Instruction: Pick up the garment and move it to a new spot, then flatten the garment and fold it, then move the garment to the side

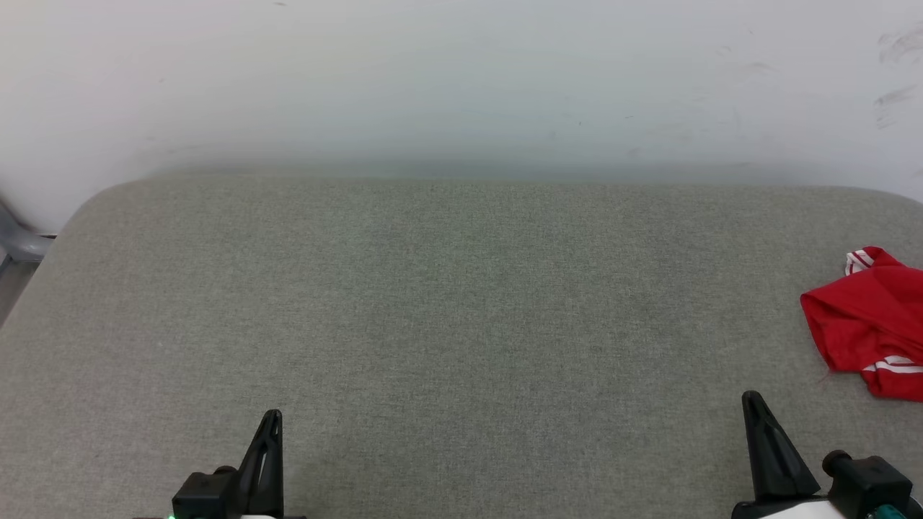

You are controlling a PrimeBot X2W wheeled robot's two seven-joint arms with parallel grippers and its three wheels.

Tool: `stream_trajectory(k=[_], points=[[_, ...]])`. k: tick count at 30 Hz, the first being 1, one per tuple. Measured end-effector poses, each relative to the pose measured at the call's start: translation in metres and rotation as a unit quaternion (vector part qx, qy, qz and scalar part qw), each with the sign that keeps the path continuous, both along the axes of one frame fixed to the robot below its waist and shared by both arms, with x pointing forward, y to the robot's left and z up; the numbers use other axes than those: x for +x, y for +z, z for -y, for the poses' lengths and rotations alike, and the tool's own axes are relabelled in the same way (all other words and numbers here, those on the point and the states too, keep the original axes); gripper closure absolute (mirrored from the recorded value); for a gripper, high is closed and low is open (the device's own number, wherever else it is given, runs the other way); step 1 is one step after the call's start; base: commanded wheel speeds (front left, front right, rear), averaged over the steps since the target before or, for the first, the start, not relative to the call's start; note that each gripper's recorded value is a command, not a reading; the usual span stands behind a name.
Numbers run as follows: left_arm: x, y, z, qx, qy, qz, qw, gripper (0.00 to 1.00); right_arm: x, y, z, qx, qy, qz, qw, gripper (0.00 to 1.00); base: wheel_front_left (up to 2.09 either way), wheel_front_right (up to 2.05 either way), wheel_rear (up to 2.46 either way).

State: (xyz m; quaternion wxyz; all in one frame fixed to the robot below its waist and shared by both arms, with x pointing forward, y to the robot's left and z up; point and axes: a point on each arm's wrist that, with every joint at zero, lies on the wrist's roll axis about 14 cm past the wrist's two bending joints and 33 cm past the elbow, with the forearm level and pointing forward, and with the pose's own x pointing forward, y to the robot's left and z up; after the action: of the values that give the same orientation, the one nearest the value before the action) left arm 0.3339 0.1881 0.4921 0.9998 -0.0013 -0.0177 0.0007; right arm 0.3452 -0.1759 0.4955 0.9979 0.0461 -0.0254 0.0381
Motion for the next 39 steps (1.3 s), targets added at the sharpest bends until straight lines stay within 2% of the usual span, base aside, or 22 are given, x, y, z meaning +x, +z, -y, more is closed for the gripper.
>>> stream_trajectory(k=[9, 19, 38, 39], points=[[0.001, -0.011, -0.007, -0.086, 0.020, -0.027, 0.996, 1.00, 0.000, -0.008, 0.006, 0.082, -0.016, -0.023, 0.996, 1.00, 0.00, 0.00, 0.00], [0.006, -0.013, -0.013, -0.181, 0.035, -0.035, 0.982, 1.00, 0.006, -0.008, 0.011, 0.172, -0.030, -0.033, 0.984, 1.00, 0.00, 0.00, 0.00], [0.018, -0.013, -0.017, -0.330, 0.044, -0.042, 0.942, 1.00, 0.014, -0.009, 0.017, 0.313, -0.042, -0.047, 0.948, 1.00, 0.00, 0.00, 0.00], [0.020, -0.012, -0.017, -0.351, 0.043, -0.041, 0.935, 1.00, 0.015, -0.009, 0.018, 0.333, -0.044, -0.049, 0.941, 1.00, 0.00, 0.00, 0.00]])
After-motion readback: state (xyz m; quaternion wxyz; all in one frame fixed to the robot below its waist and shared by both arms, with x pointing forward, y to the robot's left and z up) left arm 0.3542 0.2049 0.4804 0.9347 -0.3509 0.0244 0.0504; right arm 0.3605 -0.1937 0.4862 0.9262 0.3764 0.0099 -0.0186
